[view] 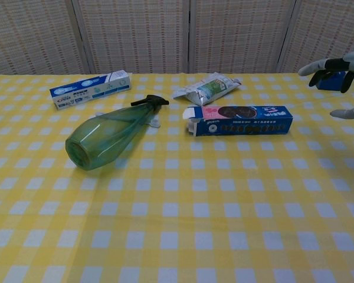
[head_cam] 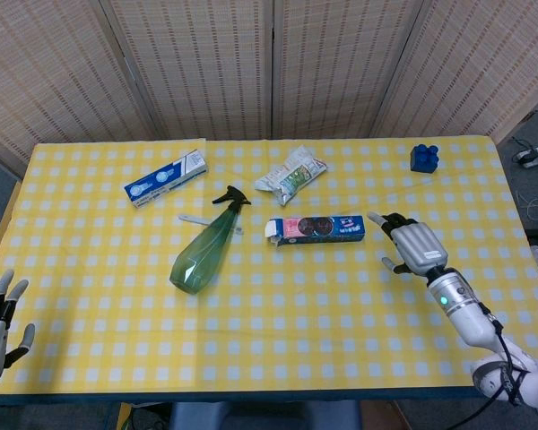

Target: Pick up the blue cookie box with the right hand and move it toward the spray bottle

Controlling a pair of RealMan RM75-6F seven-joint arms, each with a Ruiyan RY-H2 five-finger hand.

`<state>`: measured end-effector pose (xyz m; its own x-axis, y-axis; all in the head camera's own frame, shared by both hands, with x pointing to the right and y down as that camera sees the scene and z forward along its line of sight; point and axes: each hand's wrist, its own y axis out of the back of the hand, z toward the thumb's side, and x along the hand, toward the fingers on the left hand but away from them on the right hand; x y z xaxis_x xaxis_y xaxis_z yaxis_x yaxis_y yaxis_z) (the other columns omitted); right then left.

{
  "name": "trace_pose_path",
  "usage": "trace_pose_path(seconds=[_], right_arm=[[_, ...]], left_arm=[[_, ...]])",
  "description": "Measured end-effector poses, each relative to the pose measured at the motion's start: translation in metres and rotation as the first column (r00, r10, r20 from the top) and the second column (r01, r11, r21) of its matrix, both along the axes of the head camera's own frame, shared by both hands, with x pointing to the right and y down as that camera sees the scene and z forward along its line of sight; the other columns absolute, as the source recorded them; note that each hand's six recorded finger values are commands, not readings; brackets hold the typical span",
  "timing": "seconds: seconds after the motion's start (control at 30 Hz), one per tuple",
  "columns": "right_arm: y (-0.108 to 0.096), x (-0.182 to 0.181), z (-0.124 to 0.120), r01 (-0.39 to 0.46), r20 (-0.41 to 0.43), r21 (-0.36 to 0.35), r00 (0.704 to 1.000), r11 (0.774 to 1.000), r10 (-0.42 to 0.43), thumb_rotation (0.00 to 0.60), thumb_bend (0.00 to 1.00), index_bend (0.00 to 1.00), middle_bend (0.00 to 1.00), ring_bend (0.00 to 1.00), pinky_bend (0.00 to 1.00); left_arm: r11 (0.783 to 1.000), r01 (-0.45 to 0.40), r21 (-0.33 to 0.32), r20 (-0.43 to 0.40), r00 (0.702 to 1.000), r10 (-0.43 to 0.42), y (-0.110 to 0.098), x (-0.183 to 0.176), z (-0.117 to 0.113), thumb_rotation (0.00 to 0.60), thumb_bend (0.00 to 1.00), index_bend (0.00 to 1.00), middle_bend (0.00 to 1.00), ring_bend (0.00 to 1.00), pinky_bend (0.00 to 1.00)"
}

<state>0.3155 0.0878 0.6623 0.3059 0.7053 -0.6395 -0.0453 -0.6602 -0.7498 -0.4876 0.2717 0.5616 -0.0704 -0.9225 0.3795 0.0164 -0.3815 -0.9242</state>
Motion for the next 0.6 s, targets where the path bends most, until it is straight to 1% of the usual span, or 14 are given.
trace_pose_path(seconds=[0.13,0.33,0.47,0.6], right_arm=[[-0.019,-0.017,0.020,0.003,-0.022,-0.016,1.000,1.000,-0.003,0.600,0.28,0.06,0.15,0.10,0.28],[-0.038,-0.035,0.044,-0.002,-0.055,-0.033,0.998,0.999,0.000,0.600,0.28,0.06,0.15,0.10,0.28],[-0.044,-0.042,0.059,-0.013,-0.076,-0.051,0.997,0.999,0.009,0.600,0.27,0.06,0.15,0.10,0.28],[-0.045,-0.050,0.075,-0.016,-0.099,-0.079,0.995,0.997,0.009,0.600,0.27,0.06,0.15,0.10,0.28]], left_arm=[[1.000,0.003,-0.003,0.003,1.000,-0.003,0.001,-0.001,0.000,0.600,0.43,0.14,0.00,0.00,0.00],[1.000,0.005,-0.004,0.005,1.000,-0.005,0.002,-0.001,0.000,0.600,0.43,0.15,0.00,0.00,0.00],[1.000,0.007,-0.006,0.007,1.000,-0.007,0.002,-0.002,0.000,0.600,0.43,0.15,0.00,0.00,0.00],[1.000,0.016,-0.012,0.011,1.000,-0.016,0.004,-0.004,0.001,0.600,0.43,0.15,0.00,0.00,0.00]])
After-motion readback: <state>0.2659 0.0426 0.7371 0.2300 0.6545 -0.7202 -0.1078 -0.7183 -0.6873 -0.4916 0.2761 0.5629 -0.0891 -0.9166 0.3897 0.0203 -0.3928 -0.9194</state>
